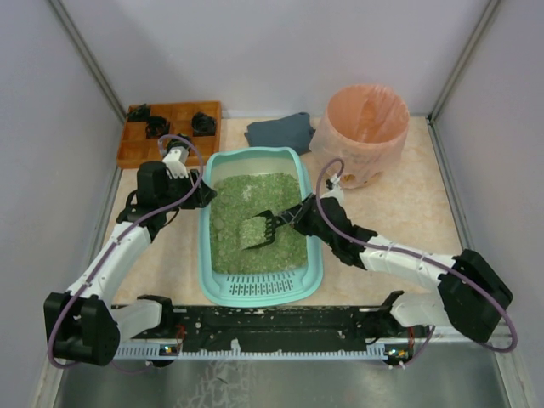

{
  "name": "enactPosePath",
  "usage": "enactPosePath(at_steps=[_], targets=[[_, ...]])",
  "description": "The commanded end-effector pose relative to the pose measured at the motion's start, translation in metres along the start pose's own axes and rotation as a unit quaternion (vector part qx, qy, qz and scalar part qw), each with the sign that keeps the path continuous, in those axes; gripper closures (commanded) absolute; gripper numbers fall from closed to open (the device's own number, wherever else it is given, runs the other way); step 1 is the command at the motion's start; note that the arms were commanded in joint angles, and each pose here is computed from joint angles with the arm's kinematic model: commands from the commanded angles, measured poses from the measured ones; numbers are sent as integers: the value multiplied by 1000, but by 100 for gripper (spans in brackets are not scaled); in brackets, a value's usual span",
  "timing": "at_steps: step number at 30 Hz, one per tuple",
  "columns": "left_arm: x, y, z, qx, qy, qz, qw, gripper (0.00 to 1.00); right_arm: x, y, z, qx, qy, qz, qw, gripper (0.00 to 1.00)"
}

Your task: Clean the litter box

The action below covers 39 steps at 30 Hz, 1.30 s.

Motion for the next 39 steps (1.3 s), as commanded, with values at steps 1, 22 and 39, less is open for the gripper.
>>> enactPosePath(at_steps=[1,22,39], targets=[[-3,4,-5,-17,-5,4,1000,44,21,38,-14,-38,104,39,993,100],[-4,5,-5,-21,-7,4,1000,45,5,70,-31,-29,246,121,961,100],[-3,4,-4,-16,-8,3,1000,45,7,80,-37,-46,250,129,958,100]])
Point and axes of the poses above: each gripper's point midway between its finger pads, its own z axis out along the fingers, its own x axis along the line the jaws close on, y = z × x, the point moved 7 cm from there along -z, back along the fingers, and after that the axes turned 11 degrees about -z, right-handed, at the moved point
